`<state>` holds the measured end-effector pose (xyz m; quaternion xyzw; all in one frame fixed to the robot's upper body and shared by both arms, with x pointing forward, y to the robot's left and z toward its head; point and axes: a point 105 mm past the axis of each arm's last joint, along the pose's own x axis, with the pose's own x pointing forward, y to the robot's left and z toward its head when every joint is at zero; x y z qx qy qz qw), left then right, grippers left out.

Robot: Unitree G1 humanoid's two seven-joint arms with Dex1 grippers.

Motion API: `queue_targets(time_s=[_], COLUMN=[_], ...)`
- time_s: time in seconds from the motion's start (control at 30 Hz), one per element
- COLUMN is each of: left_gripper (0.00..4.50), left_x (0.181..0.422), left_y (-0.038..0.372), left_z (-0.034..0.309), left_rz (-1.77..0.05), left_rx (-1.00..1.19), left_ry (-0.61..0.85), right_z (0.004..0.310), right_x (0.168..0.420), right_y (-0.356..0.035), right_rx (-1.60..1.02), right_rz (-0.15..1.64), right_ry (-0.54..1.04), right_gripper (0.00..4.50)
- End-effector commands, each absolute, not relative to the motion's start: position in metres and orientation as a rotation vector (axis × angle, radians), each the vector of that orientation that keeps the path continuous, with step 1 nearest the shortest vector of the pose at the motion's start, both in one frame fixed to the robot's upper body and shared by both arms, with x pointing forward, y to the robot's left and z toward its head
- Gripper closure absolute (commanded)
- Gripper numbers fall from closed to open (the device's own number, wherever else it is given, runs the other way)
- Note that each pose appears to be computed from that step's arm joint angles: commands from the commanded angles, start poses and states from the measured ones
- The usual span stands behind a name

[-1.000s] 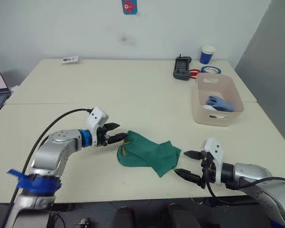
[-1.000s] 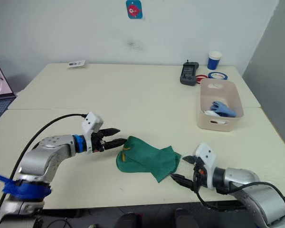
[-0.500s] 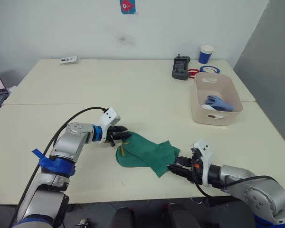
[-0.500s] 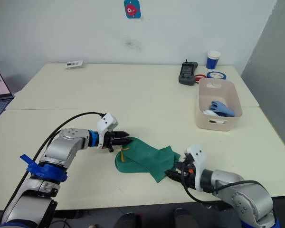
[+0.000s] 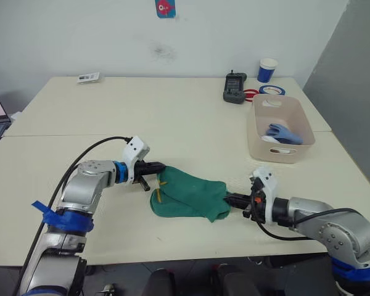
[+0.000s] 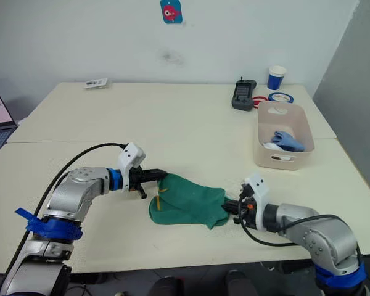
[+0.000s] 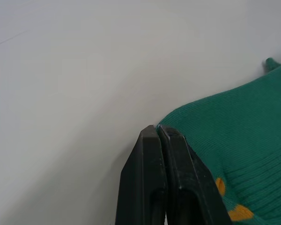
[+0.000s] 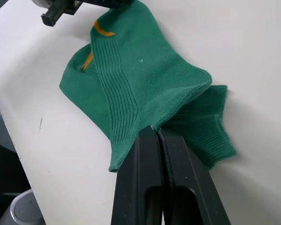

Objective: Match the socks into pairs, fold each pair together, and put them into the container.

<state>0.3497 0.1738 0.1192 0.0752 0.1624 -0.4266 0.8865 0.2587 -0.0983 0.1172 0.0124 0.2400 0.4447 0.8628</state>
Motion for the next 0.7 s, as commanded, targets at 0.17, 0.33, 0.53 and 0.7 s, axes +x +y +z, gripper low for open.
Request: queue_targets(time_s=[0.17,0.33,0.53,0.7], left_gripper=[4.50,4.50,4.10,2.64], left_x=[0.301,0.285,0.281,0.281], left_y=[0.167,0.159,0.159,0.177], left_z=[0.133,0.116,0.106,0.120], left_rz=[-0.846,-0.814,-0.799,-0.814], left_rx=[0.036,0.034,0.057,0.139], left_ry=[0.306,0.346,0.330,0.287], right_z=[0.132,0.124,0.119,0.135], right_x=[0.274,0.276,0.284,0.284], right_y=[-0.116,-0.125,-0.131,-0.142], right_rx=[-0.027,-0.028,-0.096,-0.265], right_rz=[1.004,1.035,1.040,1.056], right_ry=[0.527,0.610,0.585,0.453], right_gripper=[4.49,4.49,3.48,1.76])
